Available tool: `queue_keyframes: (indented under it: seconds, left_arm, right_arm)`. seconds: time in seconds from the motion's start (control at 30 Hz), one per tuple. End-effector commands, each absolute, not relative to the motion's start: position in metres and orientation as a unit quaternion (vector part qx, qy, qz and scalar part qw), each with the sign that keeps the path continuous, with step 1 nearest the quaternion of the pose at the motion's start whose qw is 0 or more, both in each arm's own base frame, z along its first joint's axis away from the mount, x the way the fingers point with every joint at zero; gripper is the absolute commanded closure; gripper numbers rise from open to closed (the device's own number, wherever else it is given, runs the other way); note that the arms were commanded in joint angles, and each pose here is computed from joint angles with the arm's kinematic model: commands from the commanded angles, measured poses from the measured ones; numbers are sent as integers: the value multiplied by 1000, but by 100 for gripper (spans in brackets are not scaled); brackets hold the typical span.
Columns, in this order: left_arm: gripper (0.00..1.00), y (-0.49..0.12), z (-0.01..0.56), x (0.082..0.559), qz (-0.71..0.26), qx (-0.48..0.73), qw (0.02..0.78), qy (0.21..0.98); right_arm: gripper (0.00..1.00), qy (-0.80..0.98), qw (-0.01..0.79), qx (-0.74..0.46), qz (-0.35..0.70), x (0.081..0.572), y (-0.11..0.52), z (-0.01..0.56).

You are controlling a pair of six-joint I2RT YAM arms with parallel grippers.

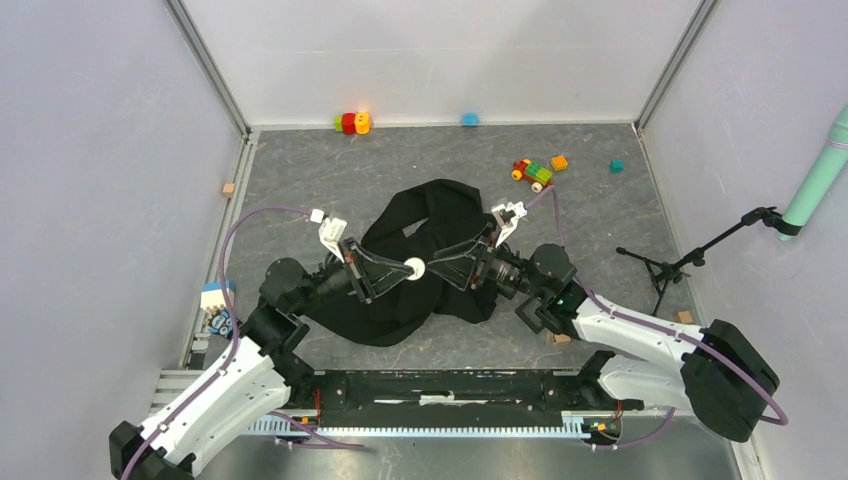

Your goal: Remove the brooch from the garment

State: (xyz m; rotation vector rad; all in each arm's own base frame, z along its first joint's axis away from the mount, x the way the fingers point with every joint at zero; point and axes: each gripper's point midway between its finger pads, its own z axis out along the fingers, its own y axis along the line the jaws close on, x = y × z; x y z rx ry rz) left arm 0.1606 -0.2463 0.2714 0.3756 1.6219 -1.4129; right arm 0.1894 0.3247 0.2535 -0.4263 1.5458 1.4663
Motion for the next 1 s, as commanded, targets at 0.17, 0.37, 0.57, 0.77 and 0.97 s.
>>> queue_keyframes:
  seconds: [0.17, 0.37, 0.57, 0.77, 0.97]
  left_arm:
    - [98, -221, 240, 194, -433, 96, 456, 772]
    - [98, -265, 189, 183, -520, 75, 331, 784]
    - [98, -287, 121, 211, -447, 81, 295, 840]
    - [98, -225, 39, 267, -262, -38, 308, 914]
    - [98, -119, 3, 312, -137, -216, 308, 916]
  right_arm:
    - [31, 682, 522, -149, 490, 222, 292, 230]
    - [22, 759, 512, -159, 369, 230, 255, 185]
    - [7, 834, 486, -129, 225, 233, 198, 142]
    - [2, 879, 445, -143, 97, 238, 147, 114]
    - [2, 901, 392, -138, 120, 254, 130, 88]
